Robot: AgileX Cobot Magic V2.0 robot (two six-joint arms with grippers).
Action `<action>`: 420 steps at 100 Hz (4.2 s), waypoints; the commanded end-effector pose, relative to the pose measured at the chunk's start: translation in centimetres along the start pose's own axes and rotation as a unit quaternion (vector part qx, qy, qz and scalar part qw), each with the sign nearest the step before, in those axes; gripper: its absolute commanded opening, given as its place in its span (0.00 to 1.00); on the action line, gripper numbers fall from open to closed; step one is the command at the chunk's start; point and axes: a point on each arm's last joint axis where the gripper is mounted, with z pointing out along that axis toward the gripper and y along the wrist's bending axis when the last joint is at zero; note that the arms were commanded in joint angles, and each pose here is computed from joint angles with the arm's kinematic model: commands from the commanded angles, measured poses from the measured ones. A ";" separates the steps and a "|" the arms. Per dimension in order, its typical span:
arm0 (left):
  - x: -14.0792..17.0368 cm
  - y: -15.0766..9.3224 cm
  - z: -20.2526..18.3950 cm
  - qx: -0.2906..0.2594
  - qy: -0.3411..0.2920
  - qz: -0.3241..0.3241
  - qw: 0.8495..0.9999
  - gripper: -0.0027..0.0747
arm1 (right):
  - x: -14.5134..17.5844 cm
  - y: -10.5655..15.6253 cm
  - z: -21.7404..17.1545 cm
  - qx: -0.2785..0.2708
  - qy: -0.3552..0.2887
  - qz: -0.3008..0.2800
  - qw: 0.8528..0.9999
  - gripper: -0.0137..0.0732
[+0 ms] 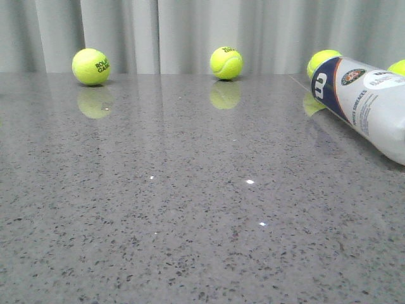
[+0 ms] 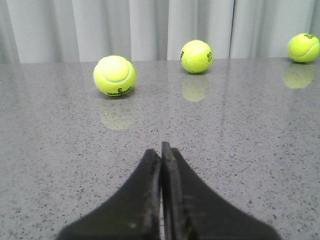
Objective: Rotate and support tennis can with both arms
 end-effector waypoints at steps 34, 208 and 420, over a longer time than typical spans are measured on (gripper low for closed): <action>0.6 -0.1 0.0 0.002 -0.034 -0.010 0.999 0.01 | -10.2 0.5 2.0 0.008 0.077 -0.010 0.997 0.09; 0.6 -0.1 0.0 0.002 -0.034 -0.010 0.999 0.01 | -11.2 7.8 28.1 -0.105 0.517 0.049 0.848 0.51; 0.6 -0.1 0.0 0.002 -0.034 -0.010 0.999 0.01 | -17.5 21.1 22.9 -0.515 0.345 -0.449 0.644 0.73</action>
